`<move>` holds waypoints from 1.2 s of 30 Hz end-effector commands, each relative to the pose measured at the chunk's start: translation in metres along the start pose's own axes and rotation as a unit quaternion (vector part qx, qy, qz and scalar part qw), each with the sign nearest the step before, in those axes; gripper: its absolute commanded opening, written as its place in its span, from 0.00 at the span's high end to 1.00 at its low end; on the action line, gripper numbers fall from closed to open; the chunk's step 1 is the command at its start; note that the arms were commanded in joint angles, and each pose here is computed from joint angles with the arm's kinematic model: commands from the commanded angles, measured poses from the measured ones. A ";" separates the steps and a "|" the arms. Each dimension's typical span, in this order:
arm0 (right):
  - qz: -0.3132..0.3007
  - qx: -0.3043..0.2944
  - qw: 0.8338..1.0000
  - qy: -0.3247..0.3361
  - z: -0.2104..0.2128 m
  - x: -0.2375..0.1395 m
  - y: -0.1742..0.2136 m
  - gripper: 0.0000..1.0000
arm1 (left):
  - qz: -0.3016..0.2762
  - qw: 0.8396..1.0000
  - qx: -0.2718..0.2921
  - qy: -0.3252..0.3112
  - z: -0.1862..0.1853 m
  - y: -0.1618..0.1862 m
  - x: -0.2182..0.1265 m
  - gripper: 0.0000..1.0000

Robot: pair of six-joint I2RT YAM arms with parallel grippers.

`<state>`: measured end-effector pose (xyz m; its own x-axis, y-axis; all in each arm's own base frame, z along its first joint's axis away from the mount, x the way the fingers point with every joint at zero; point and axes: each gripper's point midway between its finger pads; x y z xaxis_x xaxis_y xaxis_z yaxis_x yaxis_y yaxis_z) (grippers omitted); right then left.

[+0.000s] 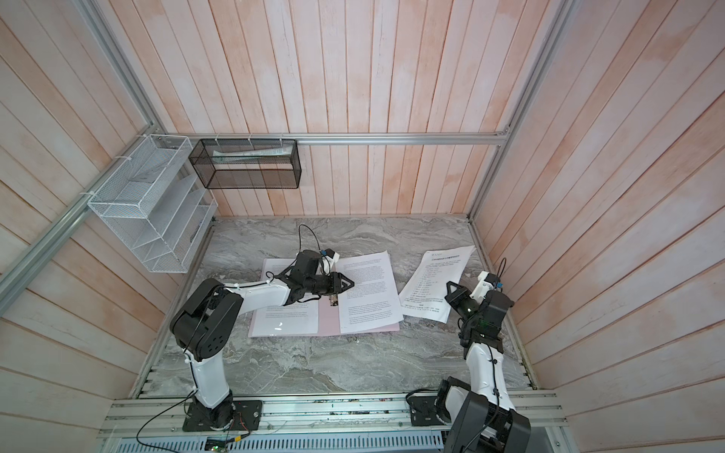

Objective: Put the files into the folder
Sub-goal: 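Lift the Chinese-text sheet up with the right gripper while the left gripper holds the clip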

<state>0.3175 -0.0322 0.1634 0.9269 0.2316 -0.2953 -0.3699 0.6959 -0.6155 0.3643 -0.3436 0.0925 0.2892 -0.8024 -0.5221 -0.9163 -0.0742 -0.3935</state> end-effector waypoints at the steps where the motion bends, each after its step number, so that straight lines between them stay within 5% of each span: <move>1: -0.012 -0.001 1.000 -0.013 0.016 -0.002 -0.019 1.00 | -0.022 0.999 0.026 0.003 -0.015 -0.009 -0.014 0.60; 9: -0.055 -0.040 0.998 -0.003 0.044 -0.013 -0.063 1.00 | -0.025 0.999 0.029 -0.008 -0.012 -0.010 -0.023 0.60; 19: -0.044 -0.059 0.994 -0.077 0.094 -0.012 -0.077 1.00 | -0.050 0.998 0.034 -0.022 -0.010 -0.022 -0.055 0.60; 29: 0.026 -0.106 0.969 -0.223 0.204 -0.004 -0.044 1.00 | -0.090 0.994 0.036 -0.051 -0.010 -0.020 -0.107 0.60; 36: 0.092 -0.086 0.950 -0.286 0.230 0.018 0.002 1.00 | -0.105 0.992 0.022 -0.060 -0.002 -0.009 -0.124 0.60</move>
<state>0.3465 0.1189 0.3246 0.7430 0.6687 -0.0300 -0.4735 0.4934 -0.7296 0.3391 -0.2535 0.1678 0.4910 -0.7198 -0.4908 -0.8203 -0.1923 -0.5386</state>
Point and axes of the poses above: each gripper's point midway between its finger pads, its own x axis out along the fingers, its own z axis along the line the jaws close on, y = z × x, and after that the axes turned 4 degrees about -x, right-handed
